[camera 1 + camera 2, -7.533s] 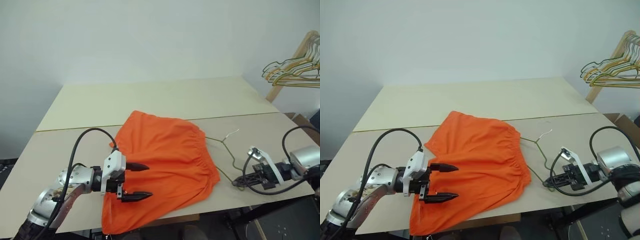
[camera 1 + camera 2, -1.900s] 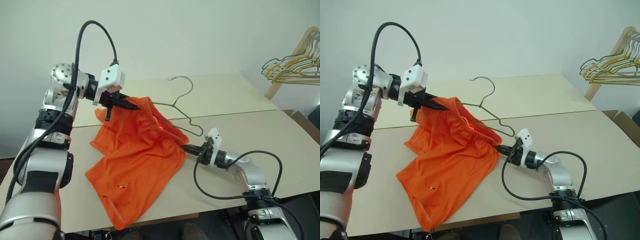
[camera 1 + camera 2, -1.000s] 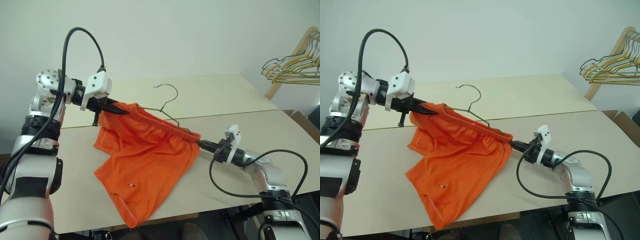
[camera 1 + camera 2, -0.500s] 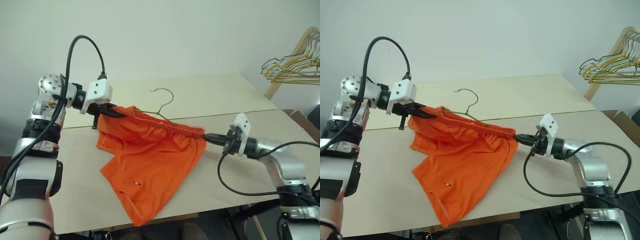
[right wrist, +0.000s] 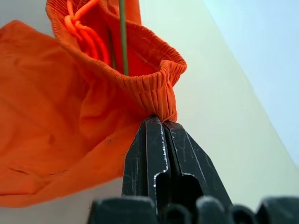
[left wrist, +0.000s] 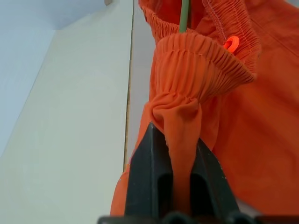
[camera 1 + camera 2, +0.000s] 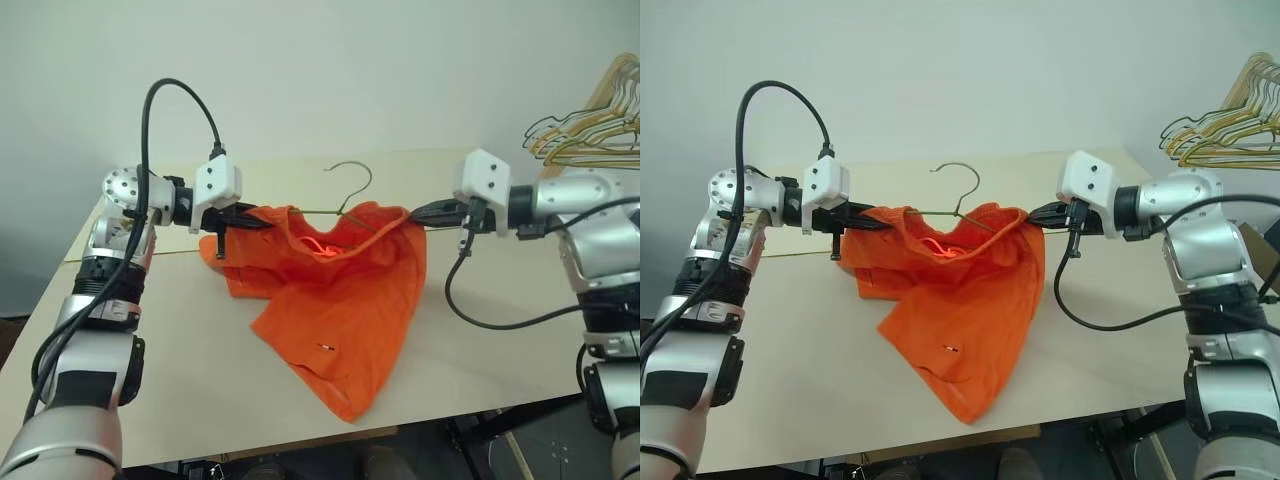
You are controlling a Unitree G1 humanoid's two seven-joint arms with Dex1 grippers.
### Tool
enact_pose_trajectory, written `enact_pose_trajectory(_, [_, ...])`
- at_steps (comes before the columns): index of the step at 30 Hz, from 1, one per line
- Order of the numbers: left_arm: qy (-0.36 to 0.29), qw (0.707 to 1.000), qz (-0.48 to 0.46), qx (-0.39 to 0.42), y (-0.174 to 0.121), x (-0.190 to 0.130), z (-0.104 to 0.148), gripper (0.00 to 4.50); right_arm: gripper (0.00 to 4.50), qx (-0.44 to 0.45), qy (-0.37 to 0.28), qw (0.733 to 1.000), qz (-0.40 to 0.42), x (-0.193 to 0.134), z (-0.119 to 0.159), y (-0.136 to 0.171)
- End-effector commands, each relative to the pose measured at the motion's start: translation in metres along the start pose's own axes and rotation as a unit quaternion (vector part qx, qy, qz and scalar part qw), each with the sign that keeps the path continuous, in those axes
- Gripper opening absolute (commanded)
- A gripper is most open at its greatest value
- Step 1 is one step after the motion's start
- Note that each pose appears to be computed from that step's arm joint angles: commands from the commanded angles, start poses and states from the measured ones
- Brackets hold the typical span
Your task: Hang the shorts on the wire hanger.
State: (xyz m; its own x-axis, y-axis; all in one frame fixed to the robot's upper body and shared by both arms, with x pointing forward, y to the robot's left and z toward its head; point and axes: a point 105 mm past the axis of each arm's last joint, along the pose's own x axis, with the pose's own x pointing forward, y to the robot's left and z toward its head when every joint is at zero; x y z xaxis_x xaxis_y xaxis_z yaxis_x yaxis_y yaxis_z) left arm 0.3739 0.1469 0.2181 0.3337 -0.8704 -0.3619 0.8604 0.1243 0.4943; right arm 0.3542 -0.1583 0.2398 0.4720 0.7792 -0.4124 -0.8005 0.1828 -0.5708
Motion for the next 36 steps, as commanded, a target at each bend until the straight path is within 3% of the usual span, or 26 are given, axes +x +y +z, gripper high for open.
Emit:
enact_pose_trajectory(1, [-0.03, 0.999, 0.035, 0.018, 0.008, -0.003, 0.016, 0.0, 0.01, -0.031, 0.001, 1.0, 0.004, -0.001, 0.01, -0.007])
enact_pose_trajectory(5, [-0.059, 0.997, 0.043, -0.003, 0.008, -0.002, 0.021, 0.0, 0.01, -0.063, 0.015, 0.998, -0.001, 0.003, 0.007, -0.009])
enact_pose_trajectory(8, [-0.072, 0.996, 0.045, -0.007, 0.007, -0.003, 0.023, 0.0, 0.64, -0.069, 0.022, 0.997, -0.006, 0.004, 0.003, -0.01])
enact_pose_trajectory(12, [-0.092, 0.995, 0.044, -0.015, 0.005, -0.004, 0.029, 0.0, 1.96, -0.062, 0.042, 0.997, -0.003, 0.002, -0.011, -0.01])
enact_pose_trajectory(19, [-0.103, 0.994, 0.038, -0.014, 0.002, -0.002, 0.031, 0.0, 1.96, 0.015, 0.007, 1.0, 0.026, 0.003, -0.017, -0.003])
enact_pose_trajectory(27, [-0.103, 0.995, 0.012, -0.006, -0.006, 0.003, 0.031, 0.0, 1.96, 0.056, -0.046, 0.997, 0.039, 0.01, -0.003, 0.0])
enact_pose_trajectory(36, [-0.108, 0.994, 0.002, -0.01, -0.013, 0.01, 0.029, 0.0, 1.96, 0.064, -0.034, 0.994, 0.082, 0.012, -0.004, 0.011])
